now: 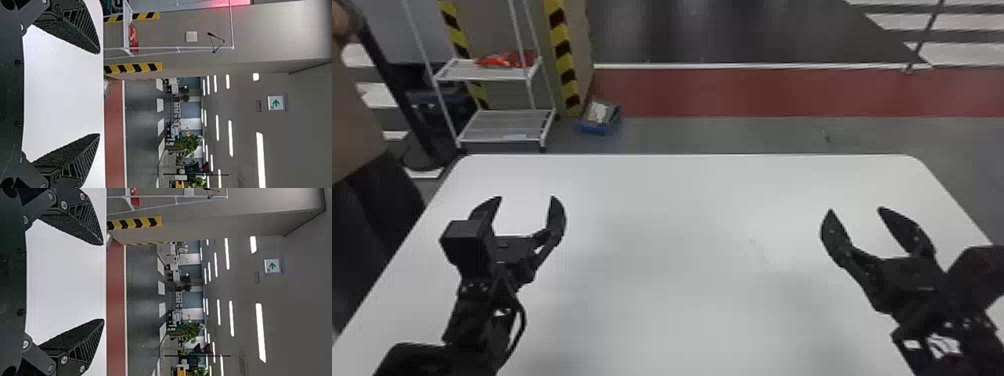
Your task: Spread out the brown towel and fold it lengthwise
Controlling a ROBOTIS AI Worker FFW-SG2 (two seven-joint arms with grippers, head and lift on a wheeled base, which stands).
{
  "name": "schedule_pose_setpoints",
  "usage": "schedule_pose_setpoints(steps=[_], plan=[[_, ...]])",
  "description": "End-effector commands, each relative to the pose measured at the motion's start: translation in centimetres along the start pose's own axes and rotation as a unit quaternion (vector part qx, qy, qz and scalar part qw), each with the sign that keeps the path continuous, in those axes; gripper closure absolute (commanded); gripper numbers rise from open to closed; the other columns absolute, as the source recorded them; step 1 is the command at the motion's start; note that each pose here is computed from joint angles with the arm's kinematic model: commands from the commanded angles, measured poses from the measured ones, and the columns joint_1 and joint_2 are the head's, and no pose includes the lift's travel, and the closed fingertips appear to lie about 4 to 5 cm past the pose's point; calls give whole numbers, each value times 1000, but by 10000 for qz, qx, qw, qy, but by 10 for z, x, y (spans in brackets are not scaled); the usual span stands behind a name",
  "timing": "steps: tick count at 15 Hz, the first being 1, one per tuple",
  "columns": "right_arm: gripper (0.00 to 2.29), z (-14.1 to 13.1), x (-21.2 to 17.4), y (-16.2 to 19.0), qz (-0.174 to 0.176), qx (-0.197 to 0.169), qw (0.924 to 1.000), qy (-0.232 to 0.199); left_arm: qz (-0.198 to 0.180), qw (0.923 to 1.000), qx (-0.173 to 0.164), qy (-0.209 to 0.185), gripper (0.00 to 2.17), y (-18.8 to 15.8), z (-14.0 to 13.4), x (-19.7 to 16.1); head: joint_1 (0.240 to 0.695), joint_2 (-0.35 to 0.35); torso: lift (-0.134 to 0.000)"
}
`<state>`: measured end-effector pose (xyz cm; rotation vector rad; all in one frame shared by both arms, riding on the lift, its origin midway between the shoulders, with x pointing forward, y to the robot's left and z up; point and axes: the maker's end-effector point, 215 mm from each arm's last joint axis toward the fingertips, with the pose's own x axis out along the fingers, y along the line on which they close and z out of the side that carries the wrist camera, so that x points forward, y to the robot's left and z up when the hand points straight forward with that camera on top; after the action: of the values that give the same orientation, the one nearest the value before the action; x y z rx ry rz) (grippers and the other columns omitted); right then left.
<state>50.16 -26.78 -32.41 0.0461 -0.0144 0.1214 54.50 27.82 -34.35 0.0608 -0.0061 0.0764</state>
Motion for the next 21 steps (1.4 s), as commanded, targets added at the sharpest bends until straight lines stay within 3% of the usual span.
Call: schedule_pose_setpoints(steps=[1, 21], plan=[[208, 1, 0, -3, -23, 25, 10000, -11, -14, 10000, -1, -2, 137, -2, 0, 2, 695, 11, -125], [208, 3, -12, -19, -148, -2, 9999, -68, -61, 10000, -14, 38, 137, -15, -5, 2, 695, -24, -125]])
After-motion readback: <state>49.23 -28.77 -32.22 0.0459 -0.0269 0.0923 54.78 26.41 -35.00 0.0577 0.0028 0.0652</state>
